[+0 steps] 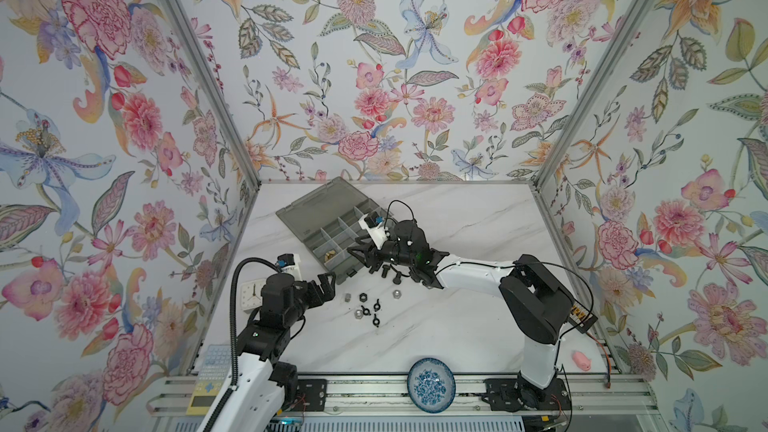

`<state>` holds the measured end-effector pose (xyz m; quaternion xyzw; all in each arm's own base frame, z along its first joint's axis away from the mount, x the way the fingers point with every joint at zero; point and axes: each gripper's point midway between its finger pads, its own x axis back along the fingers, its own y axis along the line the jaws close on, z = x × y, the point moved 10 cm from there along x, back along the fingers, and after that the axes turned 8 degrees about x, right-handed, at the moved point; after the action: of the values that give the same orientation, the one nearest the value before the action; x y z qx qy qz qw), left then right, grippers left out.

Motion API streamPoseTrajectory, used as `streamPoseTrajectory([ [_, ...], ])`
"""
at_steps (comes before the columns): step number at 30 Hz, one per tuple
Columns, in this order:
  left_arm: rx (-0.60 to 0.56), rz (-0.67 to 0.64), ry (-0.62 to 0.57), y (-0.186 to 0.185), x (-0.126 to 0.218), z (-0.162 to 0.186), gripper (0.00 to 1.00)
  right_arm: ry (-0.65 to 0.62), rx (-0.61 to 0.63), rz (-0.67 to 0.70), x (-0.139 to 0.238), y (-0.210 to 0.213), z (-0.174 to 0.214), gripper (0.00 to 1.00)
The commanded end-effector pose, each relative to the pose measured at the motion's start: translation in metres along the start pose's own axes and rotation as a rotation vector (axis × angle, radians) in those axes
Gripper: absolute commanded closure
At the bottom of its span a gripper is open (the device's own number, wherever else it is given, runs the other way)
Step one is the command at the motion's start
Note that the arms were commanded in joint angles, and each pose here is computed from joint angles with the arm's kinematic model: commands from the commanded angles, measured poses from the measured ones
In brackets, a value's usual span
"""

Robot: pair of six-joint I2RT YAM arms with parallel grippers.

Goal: Sort the screws and nuts into containers
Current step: 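Withdraw the right gripper from the box toward the black wing nuts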

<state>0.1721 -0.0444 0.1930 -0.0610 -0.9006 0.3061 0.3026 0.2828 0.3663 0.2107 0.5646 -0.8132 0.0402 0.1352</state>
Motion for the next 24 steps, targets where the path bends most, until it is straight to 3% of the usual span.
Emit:
streamPoseTrajectory([
  [1, 0.027, -0.024, 0.012, 0.007, -0.003, 0.005, 0.01, 0.17, -0.004, 0.0, 0.014, 0.005, 0.023, 0.52],
  [10, 0.029, -0.052, 0.022, 0.008, -0.004, 0.009, 0.01, 0.295, 0.001, 0.095, 0.047, 0.008, 0.042, 0.5],
  [24, -0.048, -0.003, 0.08, -0.018, -0.024, 0.012, 0.01, 0.331, -0.064, 0.169, 0.073, 0.002, 0.064, 0.5],
])
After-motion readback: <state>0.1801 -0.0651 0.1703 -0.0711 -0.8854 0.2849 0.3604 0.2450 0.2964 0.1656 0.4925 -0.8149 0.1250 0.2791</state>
